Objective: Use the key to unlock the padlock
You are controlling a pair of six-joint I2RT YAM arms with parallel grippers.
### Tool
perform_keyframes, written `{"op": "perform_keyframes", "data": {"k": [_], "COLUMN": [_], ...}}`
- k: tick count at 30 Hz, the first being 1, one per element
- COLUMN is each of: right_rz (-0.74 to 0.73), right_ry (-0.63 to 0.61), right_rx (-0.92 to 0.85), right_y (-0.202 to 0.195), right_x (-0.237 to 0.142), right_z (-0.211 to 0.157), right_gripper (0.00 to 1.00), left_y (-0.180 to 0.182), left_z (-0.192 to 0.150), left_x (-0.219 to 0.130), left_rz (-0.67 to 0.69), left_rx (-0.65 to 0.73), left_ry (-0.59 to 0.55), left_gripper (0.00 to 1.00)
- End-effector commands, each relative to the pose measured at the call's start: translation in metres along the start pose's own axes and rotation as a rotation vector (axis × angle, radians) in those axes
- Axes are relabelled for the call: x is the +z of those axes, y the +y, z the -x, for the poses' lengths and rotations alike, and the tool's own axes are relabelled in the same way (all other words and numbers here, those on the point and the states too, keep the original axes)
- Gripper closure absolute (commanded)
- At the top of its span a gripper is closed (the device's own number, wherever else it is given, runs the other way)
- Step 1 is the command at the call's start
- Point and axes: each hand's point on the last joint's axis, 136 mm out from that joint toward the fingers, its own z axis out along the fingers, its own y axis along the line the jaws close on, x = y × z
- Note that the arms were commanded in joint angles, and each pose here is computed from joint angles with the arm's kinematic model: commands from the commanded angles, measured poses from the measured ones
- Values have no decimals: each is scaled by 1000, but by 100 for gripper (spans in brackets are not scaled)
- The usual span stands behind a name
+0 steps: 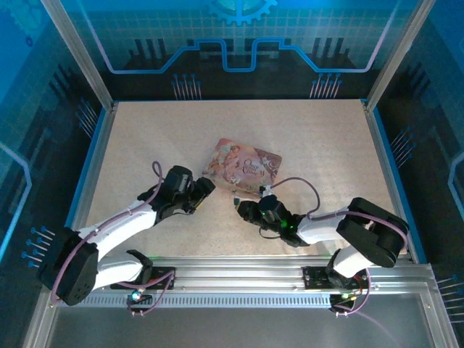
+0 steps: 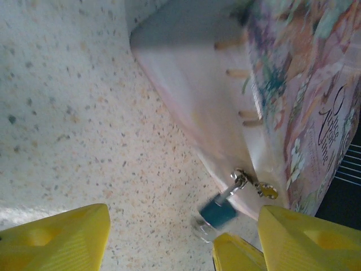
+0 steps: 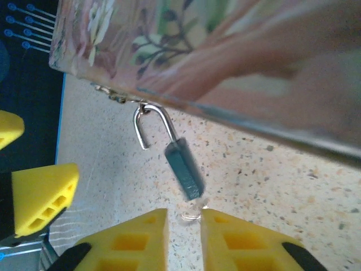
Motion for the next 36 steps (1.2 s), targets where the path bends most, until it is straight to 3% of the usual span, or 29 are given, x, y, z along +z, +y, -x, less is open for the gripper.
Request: {"op": "perform_keyframes", "data": {"k": [1, 11, 19, 25, 36], "right_rz": [-132, -86, 51, 78, 102], "right_ry": [3, -17, -38, -66, -74], "right_rx": [-9, -209, -295, -308, -367], "right_y": [-35, -13, 11, 14, 15], "right_x": [-9, -30, -37, -37, -33], "right_z": [-1, 17, 32, 46, 66], "right_gripper": [71, 53, 37, 35, 34], "left_y": [-11, -32, -52, -53, -6], "left_z": [15, 60, 87, 94, 85], "left_x": [-15, -37, -10, 28, 63], "left_rz": [-17, -48, -79, -65, 56], "left_rx": [79, 331, 435, 471, 416], "left_ry": [-33, -132, -24, 74, 158], "left_gripper": [26, 9, 8, 16, 38]}}
